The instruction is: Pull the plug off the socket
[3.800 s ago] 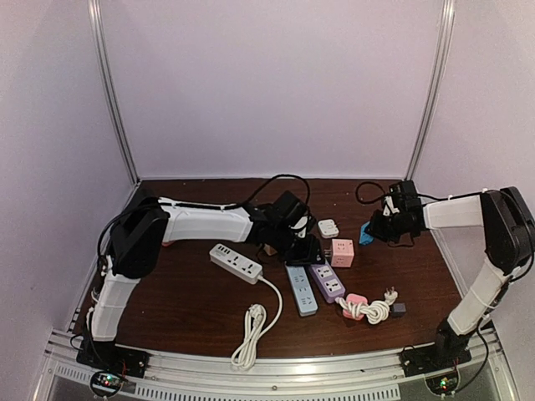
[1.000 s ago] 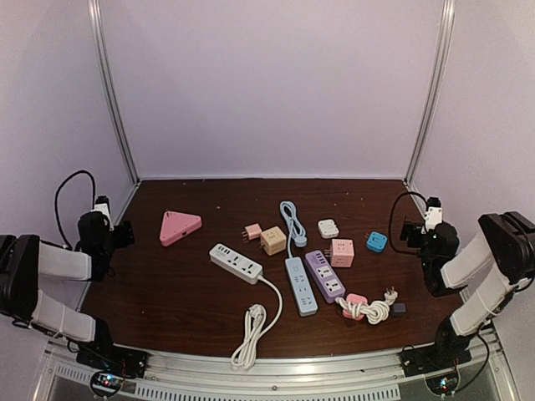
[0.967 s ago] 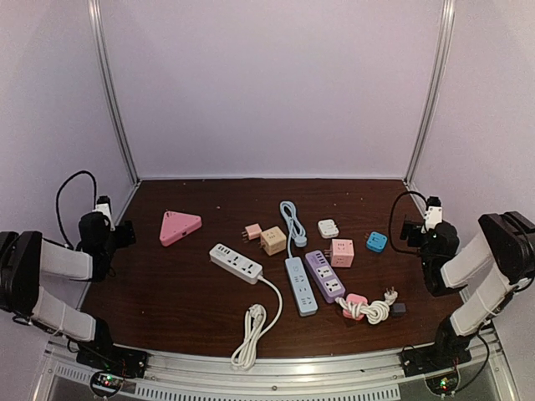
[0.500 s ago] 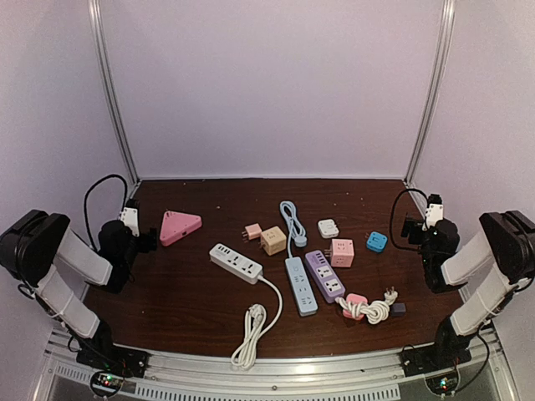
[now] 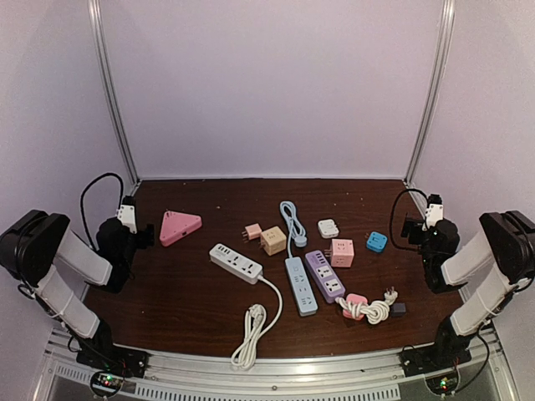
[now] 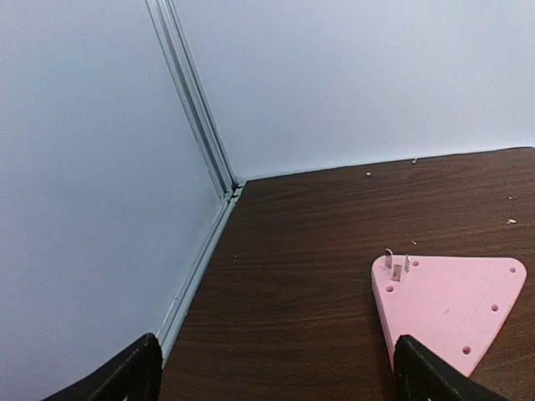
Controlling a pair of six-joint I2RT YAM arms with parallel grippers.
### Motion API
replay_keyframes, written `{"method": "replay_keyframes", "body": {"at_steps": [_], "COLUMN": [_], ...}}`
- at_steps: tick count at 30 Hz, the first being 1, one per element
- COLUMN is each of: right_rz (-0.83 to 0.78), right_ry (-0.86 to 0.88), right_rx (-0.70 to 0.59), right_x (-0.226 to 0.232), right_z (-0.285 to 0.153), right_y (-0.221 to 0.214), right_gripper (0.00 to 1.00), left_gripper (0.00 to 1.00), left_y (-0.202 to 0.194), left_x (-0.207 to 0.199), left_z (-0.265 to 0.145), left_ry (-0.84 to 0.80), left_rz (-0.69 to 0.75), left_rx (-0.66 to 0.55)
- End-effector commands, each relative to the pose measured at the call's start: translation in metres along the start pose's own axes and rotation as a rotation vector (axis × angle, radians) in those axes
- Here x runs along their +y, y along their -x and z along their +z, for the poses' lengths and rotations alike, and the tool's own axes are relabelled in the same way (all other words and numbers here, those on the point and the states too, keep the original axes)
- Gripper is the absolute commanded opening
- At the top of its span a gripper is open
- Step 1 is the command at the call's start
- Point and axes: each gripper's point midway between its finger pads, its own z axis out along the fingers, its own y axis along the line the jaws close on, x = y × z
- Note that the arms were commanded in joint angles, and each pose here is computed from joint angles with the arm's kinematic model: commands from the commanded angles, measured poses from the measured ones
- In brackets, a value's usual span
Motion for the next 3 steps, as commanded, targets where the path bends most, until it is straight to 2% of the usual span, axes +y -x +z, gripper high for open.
{"method": "replay_keyframes", "body": {"at_steps": [1,3], "right_rz": [0.013,0.014], "right_ry": [0.008,0.008], "right_rx": [-0.009,-0.012], "right_x": [0.0011,0.0010], "right_z": [0.0038,0.0034], "right_y": [0.0045,0.0053], "right_gripper": [1.00,1.00], "left_gripper": [0.98,0.98], "left_y": [0.0119,0.0123], "left_x": [0.0061,0.0061], "left_z": [-0.0001,0.0000], "left_ry": [0.028,0.027], "left_rz": [-0.009,-0.010], "left_rx": [-0.050,-0.051]}}
